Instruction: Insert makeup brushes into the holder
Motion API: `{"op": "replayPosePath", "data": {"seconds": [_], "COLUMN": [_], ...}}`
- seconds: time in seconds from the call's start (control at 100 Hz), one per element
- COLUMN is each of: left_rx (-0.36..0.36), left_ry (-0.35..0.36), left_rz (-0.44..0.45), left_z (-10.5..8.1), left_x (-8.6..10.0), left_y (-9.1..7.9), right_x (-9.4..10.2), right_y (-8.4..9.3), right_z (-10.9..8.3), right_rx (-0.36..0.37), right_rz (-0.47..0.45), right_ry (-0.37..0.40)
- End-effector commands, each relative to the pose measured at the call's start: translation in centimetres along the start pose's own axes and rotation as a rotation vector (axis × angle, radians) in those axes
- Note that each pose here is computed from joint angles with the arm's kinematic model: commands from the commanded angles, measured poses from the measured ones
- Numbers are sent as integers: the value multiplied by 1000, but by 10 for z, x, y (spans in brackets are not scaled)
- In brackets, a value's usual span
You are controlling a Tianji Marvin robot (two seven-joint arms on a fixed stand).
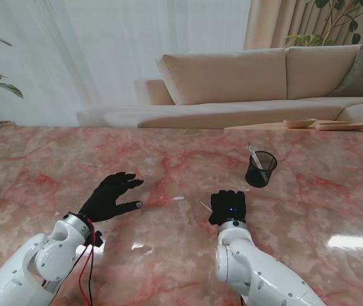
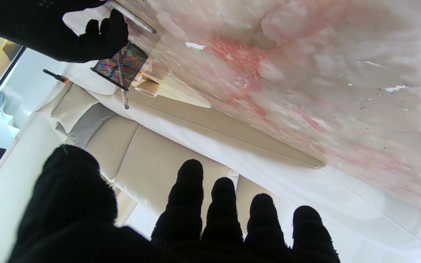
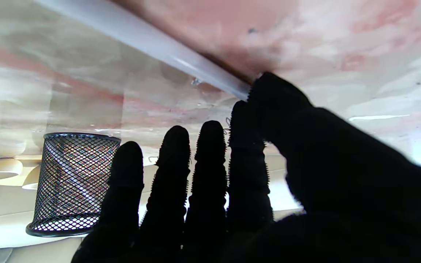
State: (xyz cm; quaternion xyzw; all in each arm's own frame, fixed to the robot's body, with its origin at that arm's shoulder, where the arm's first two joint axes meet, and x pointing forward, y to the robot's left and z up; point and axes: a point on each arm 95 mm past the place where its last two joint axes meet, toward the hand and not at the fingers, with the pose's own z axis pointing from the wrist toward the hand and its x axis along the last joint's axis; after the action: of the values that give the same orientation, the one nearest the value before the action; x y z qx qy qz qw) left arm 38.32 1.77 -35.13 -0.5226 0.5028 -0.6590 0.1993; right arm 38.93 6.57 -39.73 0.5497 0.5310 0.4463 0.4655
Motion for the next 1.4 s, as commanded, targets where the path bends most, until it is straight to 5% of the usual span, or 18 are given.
{"op": "replayPosePath", "data": {"seconds": [0.0, 0.76, 1.39], "left_rx": [-5, 3, -1], "left_ry": [-4, -9, -9], "left_rz": [-5, -16, -21], "left_z": [-2, -4, -4], "left_x": [1, -1, 0], "left_y": [3, 2, 1], "right_x": [1, -2, -6], "right_y": [-20, -40, -56], "right_z": [-7, -14, -17], "right_rx": [62, 69, 83], "right_rz": [-8, -51, 28], "right_ry": [-11, -50, -61]}}
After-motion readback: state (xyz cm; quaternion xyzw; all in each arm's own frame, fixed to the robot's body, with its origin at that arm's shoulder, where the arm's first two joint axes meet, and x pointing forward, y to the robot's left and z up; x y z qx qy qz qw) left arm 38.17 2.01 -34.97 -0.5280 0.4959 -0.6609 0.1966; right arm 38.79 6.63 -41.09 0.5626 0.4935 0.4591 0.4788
